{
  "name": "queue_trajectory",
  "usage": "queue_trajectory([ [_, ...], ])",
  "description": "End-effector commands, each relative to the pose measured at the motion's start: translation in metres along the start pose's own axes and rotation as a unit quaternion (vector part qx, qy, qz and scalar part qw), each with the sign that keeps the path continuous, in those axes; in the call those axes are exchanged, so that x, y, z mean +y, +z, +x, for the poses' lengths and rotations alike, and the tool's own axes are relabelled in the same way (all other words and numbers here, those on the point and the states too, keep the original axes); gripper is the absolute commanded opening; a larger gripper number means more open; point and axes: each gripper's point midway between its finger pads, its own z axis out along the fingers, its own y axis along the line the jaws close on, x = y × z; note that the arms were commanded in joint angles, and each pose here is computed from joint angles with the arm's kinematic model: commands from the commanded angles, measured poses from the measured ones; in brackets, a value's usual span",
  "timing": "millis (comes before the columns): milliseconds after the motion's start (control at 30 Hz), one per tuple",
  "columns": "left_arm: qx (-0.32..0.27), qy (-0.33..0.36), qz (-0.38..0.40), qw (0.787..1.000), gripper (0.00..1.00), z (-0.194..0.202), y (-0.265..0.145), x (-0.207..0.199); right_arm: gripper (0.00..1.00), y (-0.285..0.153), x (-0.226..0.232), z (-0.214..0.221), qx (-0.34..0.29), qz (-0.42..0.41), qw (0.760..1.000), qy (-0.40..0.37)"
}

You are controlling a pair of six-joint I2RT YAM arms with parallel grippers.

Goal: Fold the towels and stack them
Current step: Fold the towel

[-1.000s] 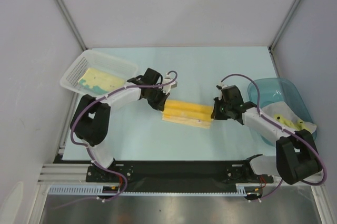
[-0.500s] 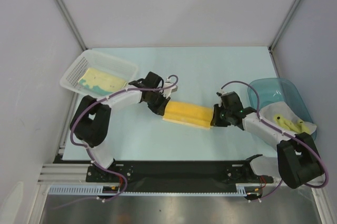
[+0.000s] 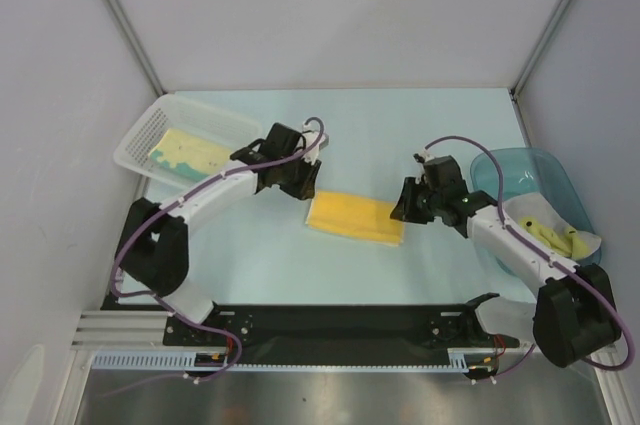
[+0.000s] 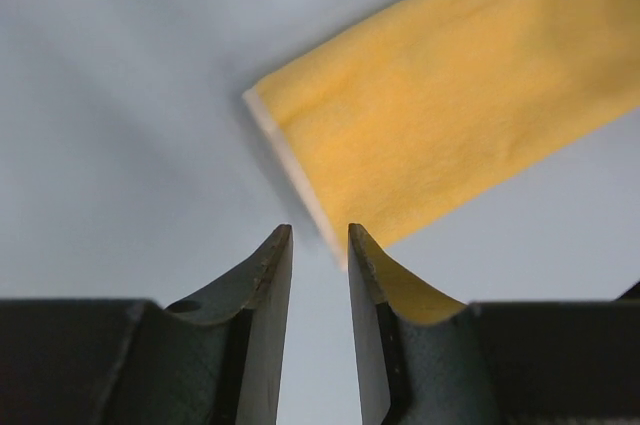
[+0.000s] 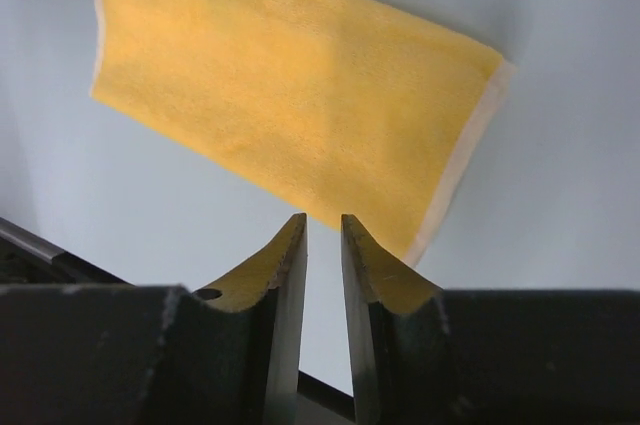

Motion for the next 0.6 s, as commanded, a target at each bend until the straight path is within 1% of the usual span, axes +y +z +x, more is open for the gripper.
queue_trajectory([
  [0, -0.096, -0.062, 0.089, 0.989, 0.34, -0.033, -0.015, -0.047, 0.25, 0.011, 0.015, -0.010, -0.010, -0.034, 0.999, 0.019],
  [67, -0.110, -0.085, 0.101, 0.985, 0.34, -0.032, -0.008, -0.051, 0.25, 0.021, 0.011, 0.004, 0.007, -0.039, 0.999, 0.031],
  [100, -0.092, -0.100, 0.101, 0.986, 0.34, -0.017, 0.002, -0.051, 0.25, 0.025, 0.013, 0.004, 0.001, -0.047, 0.998, 0.035],
  [167, -0.075, -0.116, 0.088, 0.986, 0.34, -0.003, 0.015, -0.046, 0.25, 0.033, 0.001, 0.022, 0.016, -0.037, 0.998, 0.048],
  [233, -0.055, -0.132, 0.072, 0.987, 0.34, 0.014, 0.030, -0.039, 0.25, 0.039, -0.006, 0.028, 0.015, -0.028, 0.998, 0.053],
  [300, -0.044, -0.142, 0.054, 0.987, 0.34, 0.023, 0.038, -0.033, 0.25, 0.043, -0.017, 0.035, 0.020, -0.010, 0.998, 0.053],
  [433, -0.041, -0.143, 0.032, 0.988, 0.34, 0.024, 0.039, -0.025, 0.25, 0.039, -0.019, 0.031, 0.018, 0.002, 0.999, 0.043],
  [500, -0.046, -0.141, 0.021, 0.989, 0.34, 0.018, 0.036, -0.022, 0.24, 0.034, -0.015, 0.024, 0.013, -0.001, 0.999, 0.044],
  [567, -0.038, -0.140, 0.014, 0.989, 0.34, 0.018, 0.035, -0.020, 0.23, 0.028, -0.006, 0.018, 0.005, -0.017, 0.999, 0.042],
])
